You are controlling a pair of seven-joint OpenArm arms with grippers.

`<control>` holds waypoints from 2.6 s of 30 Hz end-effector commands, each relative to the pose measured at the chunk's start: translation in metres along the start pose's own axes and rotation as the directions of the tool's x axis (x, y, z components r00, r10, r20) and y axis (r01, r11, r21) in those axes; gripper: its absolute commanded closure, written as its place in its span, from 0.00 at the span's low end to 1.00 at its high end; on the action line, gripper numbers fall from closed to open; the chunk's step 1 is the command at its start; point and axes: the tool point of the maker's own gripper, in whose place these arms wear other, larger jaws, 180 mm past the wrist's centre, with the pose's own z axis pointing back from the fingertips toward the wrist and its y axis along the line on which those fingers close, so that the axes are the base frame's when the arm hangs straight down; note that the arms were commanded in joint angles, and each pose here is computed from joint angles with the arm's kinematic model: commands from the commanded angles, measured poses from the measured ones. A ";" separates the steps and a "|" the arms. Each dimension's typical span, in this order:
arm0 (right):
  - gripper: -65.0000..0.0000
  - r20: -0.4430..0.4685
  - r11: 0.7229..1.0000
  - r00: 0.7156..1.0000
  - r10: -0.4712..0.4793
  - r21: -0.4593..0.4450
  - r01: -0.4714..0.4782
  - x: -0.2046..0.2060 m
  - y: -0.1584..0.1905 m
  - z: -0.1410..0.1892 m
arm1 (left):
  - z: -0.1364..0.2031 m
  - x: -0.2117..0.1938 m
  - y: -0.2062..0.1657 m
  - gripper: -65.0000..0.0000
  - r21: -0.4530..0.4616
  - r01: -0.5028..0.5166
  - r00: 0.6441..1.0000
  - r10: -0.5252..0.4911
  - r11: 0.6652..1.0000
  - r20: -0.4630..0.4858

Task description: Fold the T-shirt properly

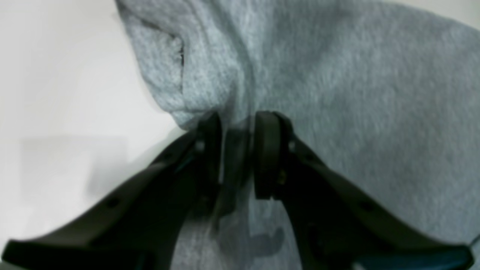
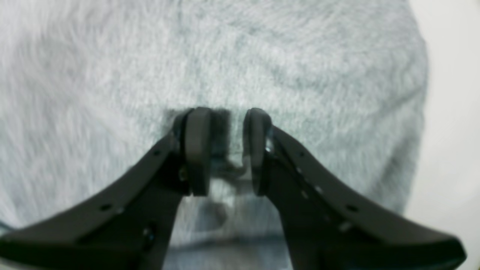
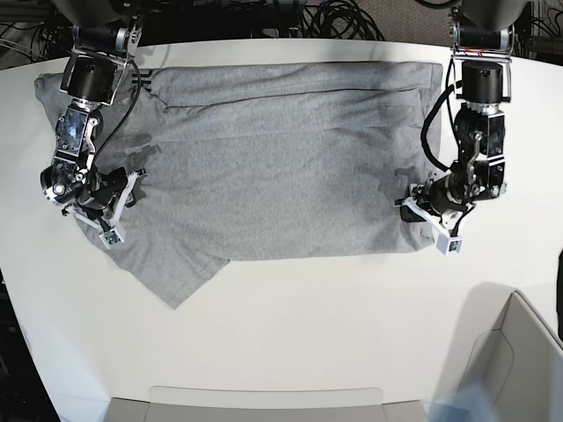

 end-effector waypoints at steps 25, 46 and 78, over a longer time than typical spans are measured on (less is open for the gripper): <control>0.72 0.167 0.979 0.984 0.069 -0.199 -0.035 0.111 -0.080 0.057 | 0.078 0.000 0.008 0.75 0.076 0.153 0.987 -0.157 0.985 0.046; 0.72 0.091 0.980 0.976 -0.197 0.041 0.194 0.081 -0.067 -0.041 | 0.072 0.002 -0.008 0.74 0.037 0.132 0.989 -0.134 0.991 0.065; 1.00 -0.074 0.994 0.995 -0.064 0.079 0.070 0.046 -0.038 -0.056 | 0.053 0.087 0.007 0.62 0.207 0.080 0.976 -0.118 0.975 0.182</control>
